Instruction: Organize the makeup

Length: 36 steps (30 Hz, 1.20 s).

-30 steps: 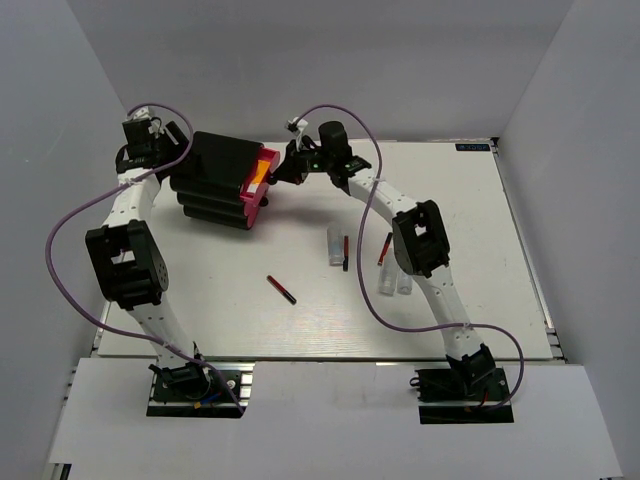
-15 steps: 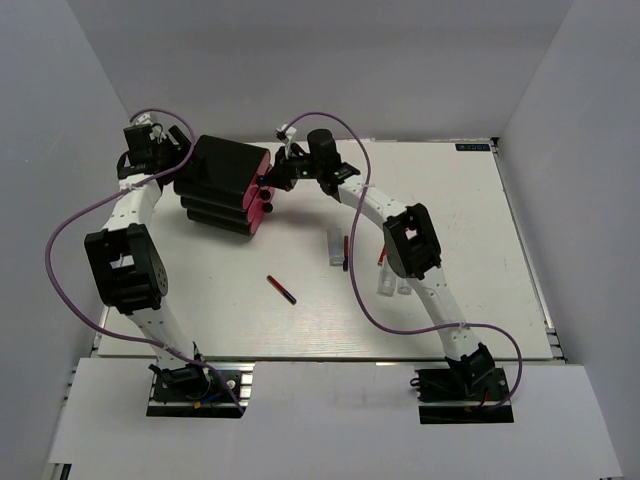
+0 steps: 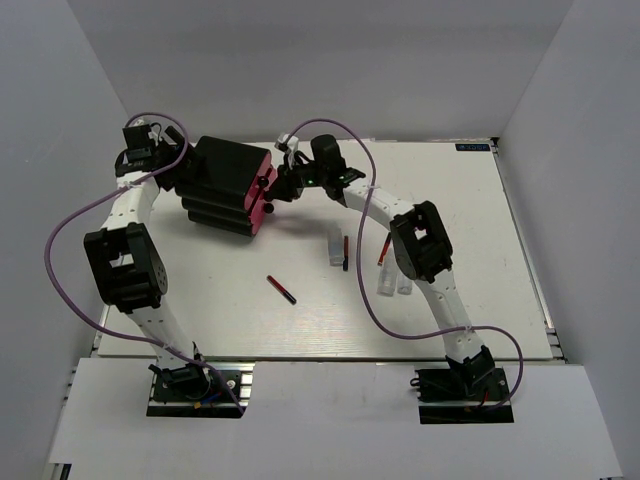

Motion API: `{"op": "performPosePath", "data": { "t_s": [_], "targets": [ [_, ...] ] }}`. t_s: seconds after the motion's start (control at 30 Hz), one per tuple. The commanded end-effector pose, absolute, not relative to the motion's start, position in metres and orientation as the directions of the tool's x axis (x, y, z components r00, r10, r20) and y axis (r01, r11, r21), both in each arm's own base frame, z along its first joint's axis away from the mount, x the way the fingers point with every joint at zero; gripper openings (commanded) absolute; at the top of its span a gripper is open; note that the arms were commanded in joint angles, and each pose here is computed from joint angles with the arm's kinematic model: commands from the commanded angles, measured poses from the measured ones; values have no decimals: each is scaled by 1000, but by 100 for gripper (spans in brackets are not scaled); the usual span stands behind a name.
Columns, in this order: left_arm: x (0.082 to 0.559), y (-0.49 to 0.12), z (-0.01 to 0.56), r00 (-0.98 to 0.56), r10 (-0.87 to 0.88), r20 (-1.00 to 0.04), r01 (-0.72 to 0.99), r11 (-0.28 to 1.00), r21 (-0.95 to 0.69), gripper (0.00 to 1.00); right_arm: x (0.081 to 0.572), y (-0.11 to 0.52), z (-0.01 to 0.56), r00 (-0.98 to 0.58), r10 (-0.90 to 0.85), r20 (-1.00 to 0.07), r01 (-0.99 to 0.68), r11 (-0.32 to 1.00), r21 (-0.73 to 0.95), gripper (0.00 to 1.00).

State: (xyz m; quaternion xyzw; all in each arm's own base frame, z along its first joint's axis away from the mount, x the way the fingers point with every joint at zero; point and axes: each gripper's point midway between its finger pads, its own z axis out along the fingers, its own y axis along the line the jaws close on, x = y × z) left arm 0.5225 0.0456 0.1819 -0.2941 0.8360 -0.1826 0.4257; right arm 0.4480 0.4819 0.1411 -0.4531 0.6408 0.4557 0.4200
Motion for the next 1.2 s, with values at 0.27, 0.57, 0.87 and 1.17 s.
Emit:
{"op": "performPosePath", "data": {
  "t_s": [0.27, 0.57, 0.87, 1.17],
  "targets": [
    [490, 45, 155, -520, -694, -498, -425, 716, -554, 98, 440, 481, 158, -198, -195, -961, -976, 134, 174, 53],
    [480, 43, 156, -527, -690, -497, -423, 719, -551, 98, 458, 491, 154, -157, -195, -968, -979, 161, 126, 56],
    [480, 40, 159, -524, -693, -496, -413, 716, -563, 98, 454, 496, 128, -162, -238, -958, -978, 166, 124, 53],
    [481, 41, 162, -517, -700, -493, -417, 709, -569, 98, 455, 495, 125, -152, -237, -959, -980, 160, 116, 27]
  ]
}}
